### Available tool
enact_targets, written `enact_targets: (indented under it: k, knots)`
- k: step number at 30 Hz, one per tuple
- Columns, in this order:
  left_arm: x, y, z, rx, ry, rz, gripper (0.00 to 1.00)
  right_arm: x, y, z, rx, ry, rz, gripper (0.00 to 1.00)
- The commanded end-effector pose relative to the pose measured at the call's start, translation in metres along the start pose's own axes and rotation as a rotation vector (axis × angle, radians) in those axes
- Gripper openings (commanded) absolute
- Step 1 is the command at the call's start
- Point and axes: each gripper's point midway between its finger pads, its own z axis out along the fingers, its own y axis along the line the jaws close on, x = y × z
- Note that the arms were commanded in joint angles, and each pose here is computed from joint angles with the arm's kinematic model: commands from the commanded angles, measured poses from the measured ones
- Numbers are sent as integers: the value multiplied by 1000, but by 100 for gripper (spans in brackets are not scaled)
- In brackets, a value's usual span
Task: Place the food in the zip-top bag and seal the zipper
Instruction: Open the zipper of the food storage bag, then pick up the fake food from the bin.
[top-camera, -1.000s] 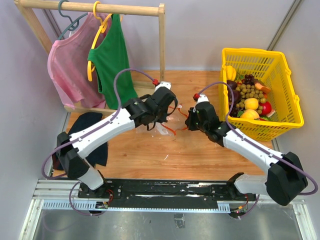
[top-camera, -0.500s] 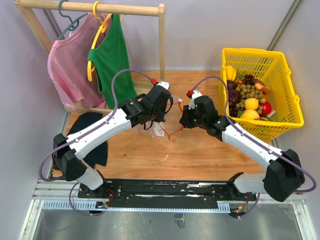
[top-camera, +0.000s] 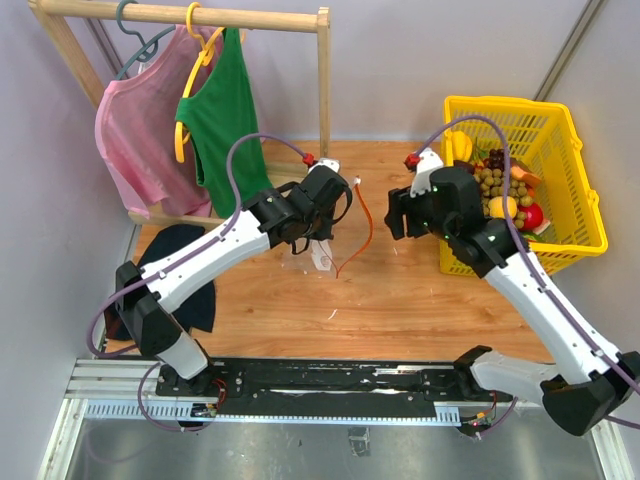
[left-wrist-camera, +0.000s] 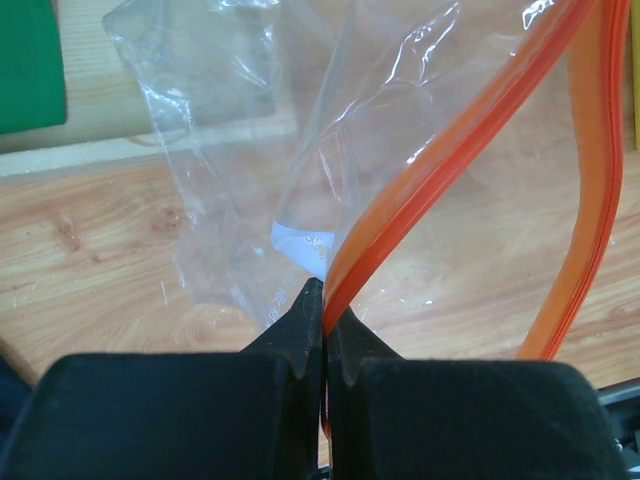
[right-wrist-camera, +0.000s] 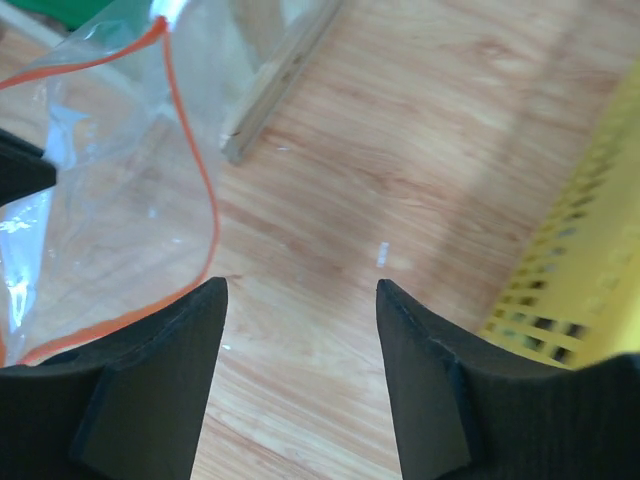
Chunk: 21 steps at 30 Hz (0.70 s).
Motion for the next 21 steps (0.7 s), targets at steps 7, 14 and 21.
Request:
enact_targets:
  k: [7, 14, 21]
  knots:
    - [-8, -3, 8, -11, 3, -6, 0, -25, -110, -59, 416, 76, -116, 68]
    - [-3, 3, 21, -39, 18, -8, 0, -46, -191, -74, 695, 142, -161, 69]
    - [-3, 4, 20, -23, 20, -6, 0, -40, -265, -54, 843, 251, -106, 67]
